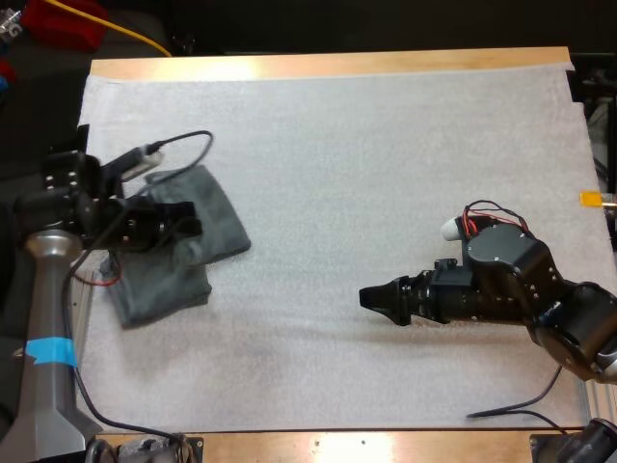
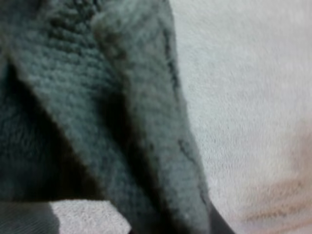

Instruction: Pick towel from pile, fold and stack

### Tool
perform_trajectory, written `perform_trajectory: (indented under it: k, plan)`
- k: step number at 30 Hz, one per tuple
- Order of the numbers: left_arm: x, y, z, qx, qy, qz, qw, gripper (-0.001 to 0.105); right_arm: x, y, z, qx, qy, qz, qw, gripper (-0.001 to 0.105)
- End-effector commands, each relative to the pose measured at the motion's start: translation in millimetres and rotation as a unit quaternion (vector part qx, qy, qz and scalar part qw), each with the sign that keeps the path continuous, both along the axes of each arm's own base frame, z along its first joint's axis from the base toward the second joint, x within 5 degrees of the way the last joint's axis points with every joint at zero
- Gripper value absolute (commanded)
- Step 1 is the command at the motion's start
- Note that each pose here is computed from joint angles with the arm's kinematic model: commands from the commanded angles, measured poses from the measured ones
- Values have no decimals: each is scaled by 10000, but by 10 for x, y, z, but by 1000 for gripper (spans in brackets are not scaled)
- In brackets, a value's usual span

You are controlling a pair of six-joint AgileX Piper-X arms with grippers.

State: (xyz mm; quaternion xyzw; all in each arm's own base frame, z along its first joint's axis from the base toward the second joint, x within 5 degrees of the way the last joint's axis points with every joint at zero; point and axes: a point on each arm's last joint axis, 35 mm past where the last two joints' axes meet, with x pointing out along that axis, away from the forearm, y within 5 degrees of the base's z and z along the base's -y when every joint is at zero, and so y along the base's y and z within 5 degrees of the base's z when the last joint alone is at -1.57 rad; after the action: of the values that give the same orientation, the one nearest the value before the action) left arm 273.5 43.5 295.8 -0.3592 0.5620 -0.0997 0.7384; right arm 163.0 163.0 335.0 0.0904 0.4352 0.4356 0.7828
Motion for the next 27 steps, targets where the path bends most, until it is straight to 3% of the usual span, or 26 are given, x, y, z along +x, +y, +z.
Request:
perform_trajectory:
  k: [1, 11, 18, 25, 27]
  plan:
    - [-34, 14, 58, -95, -52, -13, 9999, 0, -11, 3, 46, 94, -62, 67, 9999, 75]
    - [-335, 238, -137, -151, 336, 346, 9987, 0, -12, 27, 80, 349, -82, 312, 9989, 75]
    - [-460, 424, -294, -163, 304, 759, 9965, 0, -12, 33, 90, 415, -83, 373, 9984, 75]
    - [-457, 452, -287, -219, 186, 774, 9966, 0, -16, 34, 88, 428, -53, 409, 9982, 75]
    - [-449, 467, -293, -5, 172, 771, 9969, 0, -18, 32, 85, 414, -36, 408, 9983, 75]
